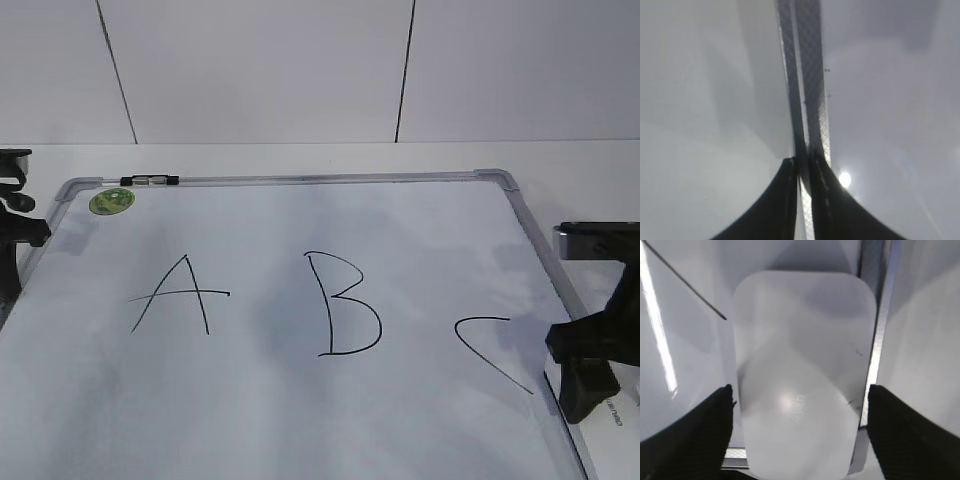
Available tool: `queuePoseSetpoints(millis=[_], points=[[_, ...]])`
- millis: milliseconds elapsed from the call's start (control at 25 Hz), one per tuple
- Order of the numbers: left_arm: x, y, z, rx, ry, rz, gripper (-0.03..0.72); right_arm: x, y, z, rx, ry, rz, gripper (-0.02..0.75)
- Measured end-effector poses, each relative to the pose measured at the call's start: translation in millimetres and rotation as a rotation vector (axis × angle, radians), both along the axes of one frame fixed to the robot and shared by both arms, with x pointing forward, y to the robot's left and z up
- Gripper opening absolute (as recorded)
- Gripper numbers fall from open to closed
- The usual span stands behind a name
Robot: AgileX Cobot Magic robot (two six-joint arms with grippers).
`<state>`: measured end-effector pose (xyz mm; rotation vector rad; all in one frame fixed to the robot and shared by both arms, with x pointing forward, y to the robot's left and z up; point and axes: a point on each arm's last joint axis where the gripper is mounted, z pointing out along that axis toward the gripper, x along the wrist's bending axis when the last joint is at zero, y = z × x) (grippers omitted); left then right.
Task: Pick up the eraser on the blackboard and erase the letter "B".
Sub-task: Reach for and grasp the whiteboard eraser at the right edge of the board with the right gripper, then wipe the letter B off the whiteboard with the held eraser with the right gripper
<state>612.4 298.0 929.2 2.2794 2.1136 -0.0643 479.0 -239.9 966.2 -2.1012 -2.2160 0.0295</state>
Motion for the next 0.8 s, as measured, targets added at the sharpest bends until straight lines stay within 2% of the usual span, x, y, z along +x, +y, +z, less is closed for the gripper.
queuePoseSetpoints(millis=[800], points=[[0.2,-0.9,0.1,-0.018,-0.002,0.014,0.038,2.4,0.7,-7.0,-0.005,0.021,-0.024,0.644]])
